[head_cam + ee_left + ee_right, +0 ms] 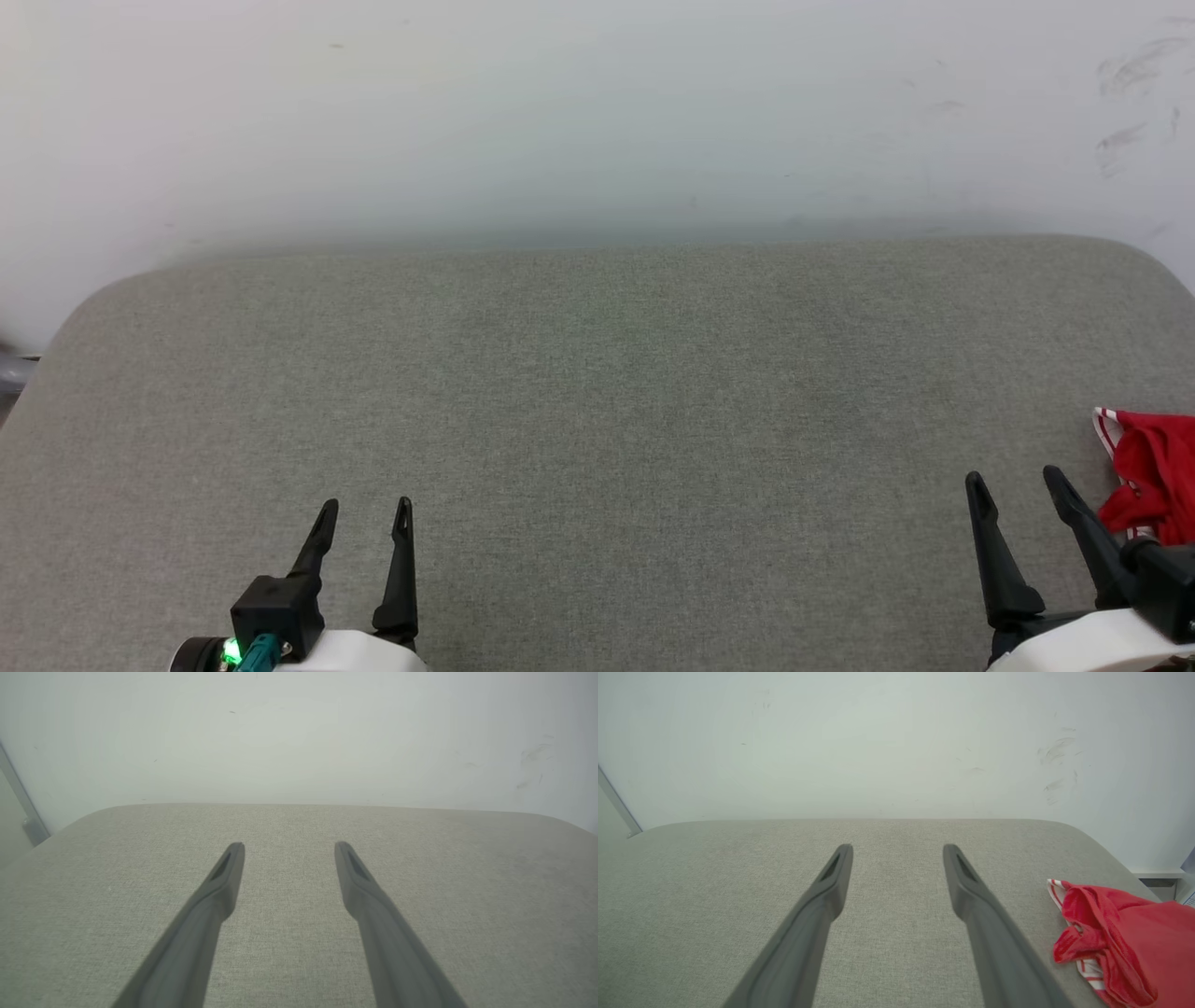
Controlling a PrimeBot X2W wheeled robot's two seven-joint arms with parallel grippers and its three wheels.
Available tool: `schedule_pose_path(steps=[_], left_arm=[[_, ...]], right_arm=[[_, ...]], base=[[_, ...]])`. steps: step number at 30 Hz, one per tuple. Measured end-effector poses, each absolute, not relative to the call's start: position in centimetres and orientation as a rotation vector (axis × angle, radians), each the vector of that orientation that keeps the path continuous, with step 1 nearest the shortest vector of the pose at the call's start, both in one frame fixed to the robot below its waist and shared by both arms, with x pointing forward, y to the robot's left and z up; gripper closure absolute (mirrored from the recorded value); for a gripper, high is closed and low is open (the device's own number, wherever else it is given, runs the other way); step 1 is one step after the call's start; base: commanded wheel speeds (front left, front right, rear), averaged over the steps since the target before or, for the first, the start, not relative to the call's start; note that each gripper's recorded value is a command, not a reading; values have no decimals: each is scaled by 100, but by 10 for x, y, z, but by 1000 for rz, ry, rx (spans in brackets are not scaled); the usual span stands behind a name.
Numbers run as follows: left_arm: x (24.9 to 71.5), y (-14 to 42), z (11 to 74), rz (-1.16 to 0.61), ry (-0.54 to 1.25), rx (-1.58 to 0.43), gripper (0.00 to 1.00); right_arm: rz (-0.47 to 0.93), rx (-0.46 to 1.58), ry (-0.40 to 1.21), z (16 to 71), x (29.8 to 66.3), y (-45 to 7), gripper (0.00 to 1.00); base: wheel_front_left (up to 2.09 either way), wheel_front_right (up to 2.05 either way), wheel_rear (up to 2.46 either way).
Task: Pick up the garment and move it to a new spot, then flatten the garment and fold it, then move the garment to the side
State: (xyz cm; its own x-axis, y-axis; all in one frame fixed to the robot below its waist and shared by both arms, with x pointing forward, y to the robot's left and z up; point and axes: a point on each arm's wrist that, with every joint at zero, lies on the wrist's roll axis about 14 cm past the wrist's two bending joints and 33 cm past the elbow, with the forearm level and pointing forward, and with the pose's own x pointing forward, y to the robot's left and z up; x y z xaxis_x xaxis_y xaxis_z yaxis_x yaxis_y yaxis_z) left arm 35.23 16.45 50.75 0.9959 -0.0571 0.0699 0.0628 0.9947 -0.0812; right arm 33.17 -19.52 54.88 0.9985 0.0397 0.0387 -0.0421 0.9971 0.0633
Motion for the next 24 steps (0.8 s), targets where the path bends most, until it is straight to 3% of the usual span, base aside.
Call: schedule_pose_path(steps=[8, 9, 15, 24], left_arm=[[353, 164, 506, -61, -62, -81, 0], [353, 164, 505, -61, -58, -82, 100], [344, 163, 482, -51, 14, -95, 100], [345, 170, 472, -8, 77, -263, 100]], right_arm=[[40, 66, -32, 548, 333, -195, 0], [40, 67, -26, 546, 333, -195, 100], [36, 78, 27, 528, 331, -195, 100], [39, 259, 51, 518, 332, -193, 100]], base=[[0, 0, 0], [0, 0, 0], [0, 0, 0], [0, 0, 0]])
